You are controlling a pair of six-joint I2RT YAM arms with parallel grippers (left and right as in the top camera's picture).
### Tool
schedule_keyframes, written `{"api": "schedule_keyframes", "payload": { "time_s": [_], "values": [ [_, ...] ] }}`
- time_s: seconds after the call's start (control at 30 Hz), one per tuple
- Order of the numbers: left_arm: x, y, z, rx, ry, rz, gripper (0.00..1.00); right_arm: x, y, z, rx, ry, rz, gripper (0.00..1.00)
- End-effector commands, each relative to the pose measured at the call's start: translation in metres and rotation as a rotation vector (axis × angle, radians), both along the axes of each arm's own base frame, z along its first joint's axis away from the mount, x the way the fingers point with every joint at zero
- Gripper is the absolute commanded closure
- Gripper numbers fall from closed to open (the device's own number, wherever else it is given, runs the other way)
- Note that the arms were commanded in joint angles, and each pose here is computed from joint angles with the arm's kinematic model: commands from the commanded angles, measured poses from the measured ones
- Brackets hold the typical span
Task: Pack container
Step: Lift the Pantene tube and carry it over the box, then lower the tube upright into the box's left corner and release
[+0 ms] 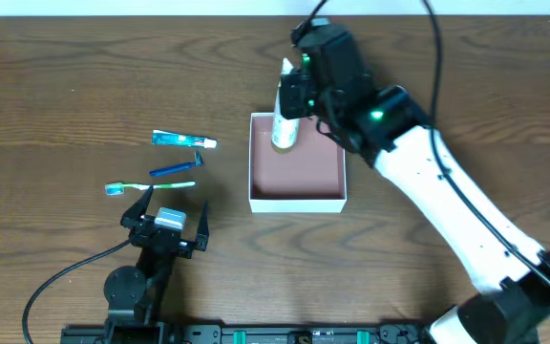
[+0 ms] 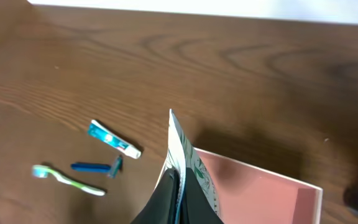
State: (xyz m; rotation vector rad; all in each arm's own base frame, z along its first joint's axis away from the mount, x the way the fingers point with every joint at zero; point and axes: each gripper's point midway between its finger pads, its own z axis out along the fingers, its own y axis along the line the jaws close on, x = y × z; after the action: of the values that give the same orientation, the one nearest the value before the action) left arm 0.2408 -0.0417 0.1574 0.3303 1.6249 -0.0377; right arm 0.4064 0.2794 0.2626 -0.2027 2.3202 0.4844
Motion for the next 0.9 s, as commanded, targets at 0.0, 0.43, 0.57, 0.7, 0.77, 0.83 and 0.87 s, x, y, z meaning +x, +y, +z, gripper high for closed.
{"api": "schedule_keyframes", "payload": {
  "time_s": [0.0,0.43,0.57,0.7,0.77,0.83,0.87],
  "values": [
    [-0.001,-0.001,-0.015,-0.008,0.048,-0.009,0.02,0.006,0.008,0.003,-0.003,-0.038,-0.048,0.99],
    [-0.001,-0.001,-0.015,-0.008,0.048,-0.009,0.02,0.021,0.042,-0.02,-0.111,-0.149,-0.044,0.99],
    [-0.001,-0.001,-0.015,-0.008,0.047,-0.008,0.02,0.021,0.042,-0.023,-0.128,-0.156,-0.056,0.99],
    [-0.001,-0.001,-0.015,-0.008,0.048,-0.009,0.02,0.022,0.041,-0.026,-0.137,-0.155,-0.062,0.99],
    [-0.001,-0.001,-0.015,-0.008,0.047,-0.008,0.02,0.024,0.04,-0.029,-0.149,-0.156,-0.072,0.99],
    [-0.001,-0.001,-0.015,-0.008,0.047,-0.008,0.02,0.025,0.04,-0.033,-0.161,-0.154,-0.073,0.99],
    [-0.001,-0.001,-0.015,-0.008,0.047,-0.008,0.02,0.026,0.04,-0.035,-0.164,-0.151,-0.073,0.99]
  ]
}}
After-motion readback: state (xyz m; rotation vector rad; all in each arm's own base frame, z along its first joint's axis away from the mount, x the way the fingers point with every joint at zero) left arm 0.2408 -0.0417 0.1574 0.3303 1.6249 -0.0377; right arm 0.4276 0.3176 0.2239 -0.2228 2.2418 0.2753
